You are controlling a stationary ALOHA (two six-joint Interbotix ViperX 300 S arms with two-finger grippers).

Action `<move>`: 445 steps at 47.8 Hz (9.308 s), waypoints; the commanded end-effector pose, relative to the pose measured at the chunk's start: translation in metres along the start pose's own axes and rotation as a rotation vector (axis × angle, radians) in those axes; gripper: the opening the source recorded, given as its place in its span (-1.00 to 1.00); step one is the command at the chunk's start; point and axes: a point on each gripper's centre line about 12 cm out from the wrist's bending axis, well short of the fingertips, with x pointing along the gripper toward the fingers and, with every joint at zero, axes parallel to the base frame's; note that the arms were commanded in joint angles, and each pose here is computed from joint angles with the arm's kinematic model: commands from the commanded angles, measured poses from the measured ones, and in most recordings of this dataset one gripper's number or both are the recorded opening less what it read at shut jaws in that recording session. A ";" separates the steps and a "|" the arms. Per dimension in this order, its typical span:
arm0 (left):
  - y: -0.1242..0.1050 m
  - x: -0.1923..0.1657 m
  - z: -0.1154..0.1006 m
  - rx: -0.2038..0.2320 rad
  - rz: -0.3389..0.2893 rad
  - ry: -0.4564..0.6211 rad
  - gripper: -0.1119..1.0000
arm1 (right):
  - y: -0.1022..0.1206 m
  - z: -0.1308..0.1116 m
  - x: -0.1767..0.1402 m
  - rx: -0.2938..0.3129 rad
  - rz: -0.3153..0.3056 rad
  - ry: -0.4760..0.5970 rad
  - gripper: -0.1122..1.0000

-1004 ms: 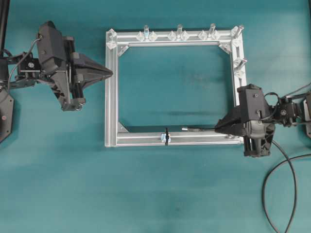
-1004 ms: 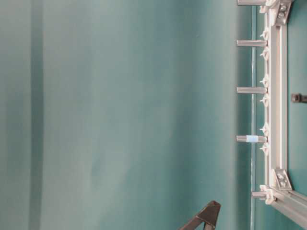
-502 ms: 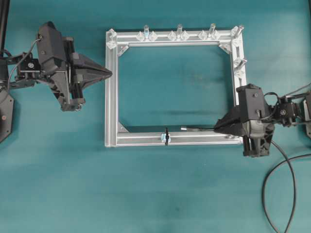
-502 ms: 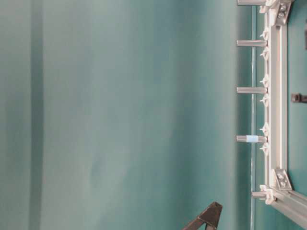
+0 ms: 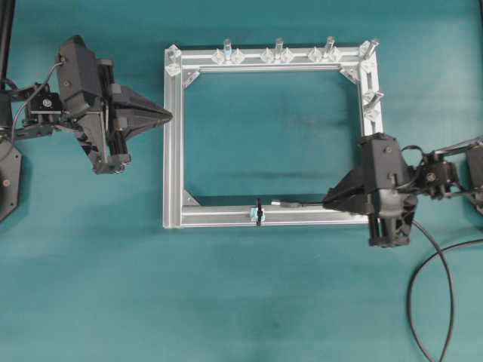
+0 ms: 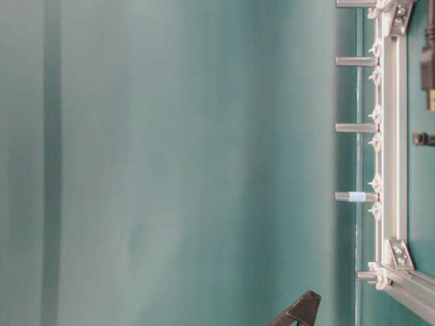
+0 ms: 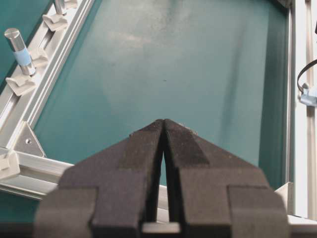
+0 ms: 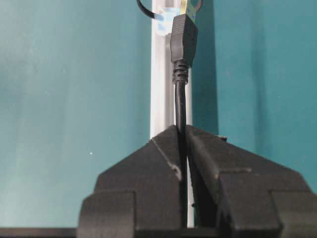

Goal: Insert the wire through the string loop located in the center.
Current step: 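Push the USB plug leftward through the zip-tie loop with the right gripper, then move the left gripper to the plug emerging from the loop and grasp it, then open the right gripper and withdraw it right, releasing the cable, then pull the plug leftward with the left gripper, drawing cable through the loop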

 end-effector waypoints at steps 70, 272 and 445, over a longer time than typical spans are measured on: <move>-0.018 -0.001 0.005 0.019 -0.056 0.009 -0.79 | 0.002 0.051 0.075 0.016 -0.018 -0.036 -0.67; -0.106 0.116 0.003 0.206 -0.216 0.341 -0.59 | 0.002 0.054 0.084 0.016 -0.020 -0.029 -0.67; -0.077 -0.019 -0.054 0.043 -0.196 0.519 -0.59 | 0.002 0.024 -0.029 0.009 -0.014 0.002 0.56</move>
